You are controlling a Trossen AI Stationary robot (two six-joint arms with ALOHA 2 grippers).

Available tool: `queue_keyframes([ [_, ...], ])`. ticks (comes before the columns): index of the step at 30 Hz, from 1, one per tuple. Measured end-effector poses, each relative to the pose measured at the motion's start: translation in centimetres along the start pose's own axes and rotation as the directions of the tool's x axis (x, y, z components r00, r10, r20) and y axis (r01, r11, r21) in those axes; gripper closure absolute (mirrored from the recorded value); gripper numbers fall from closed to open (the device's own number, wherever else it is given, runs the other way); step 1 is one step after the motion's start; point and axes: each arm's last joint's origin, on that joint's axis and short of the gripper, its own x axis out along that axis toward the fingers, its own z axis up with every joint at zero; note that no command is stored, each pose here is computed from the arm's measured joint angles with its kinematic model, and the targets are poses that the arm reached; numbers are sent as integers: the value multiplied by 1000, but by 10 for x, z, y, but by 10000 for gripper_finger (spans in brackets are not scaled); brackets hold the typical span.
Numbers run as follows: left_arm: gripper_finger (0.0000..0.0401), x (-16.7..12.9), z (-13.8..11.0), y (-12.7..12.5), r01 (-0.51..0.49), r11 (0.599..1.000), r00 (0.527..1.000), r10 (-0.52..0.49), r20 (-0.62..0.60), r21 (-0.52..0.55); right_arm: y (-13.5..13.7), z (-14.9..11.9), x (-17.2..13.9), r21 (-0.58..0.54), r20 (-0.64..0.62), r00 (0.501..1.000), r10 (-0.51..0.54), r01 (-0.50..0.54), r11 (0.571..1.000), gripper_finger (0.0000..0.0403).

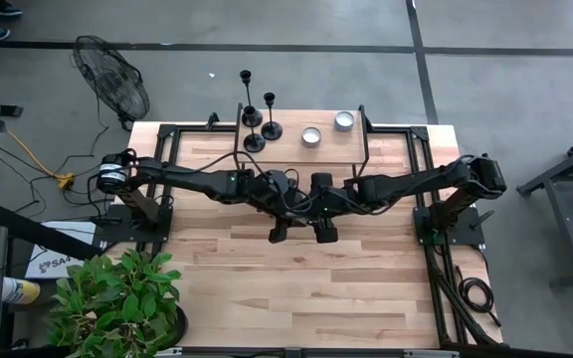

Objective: Pick & Place candle stick holders
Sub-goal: Put the white scented candle on the shelf

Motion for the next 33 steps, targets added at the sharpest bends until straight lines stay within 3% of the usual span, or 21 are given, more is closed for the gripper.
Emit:
queue_keyframes([
  [9,256,-26,13,-1,-141,990,990,141,-12,2,-6,-3,0,112,-25,999,-29,32,993,92],
  [22,256,-39,10,1,-297,955,940,292,-174,-1,-23,-16,-14,229,-144,976,-163,193,954,92],
  [28,256,-39,10,2,-311,951,935,306,-178,1,-43,-22,-40,304,-152,943,-295,328,894,91],
  [33,256,-39,11,2,-323,946,933,318,-168,-4,-61,-27,-54,418,-176,874,-454,484,769,91],
])
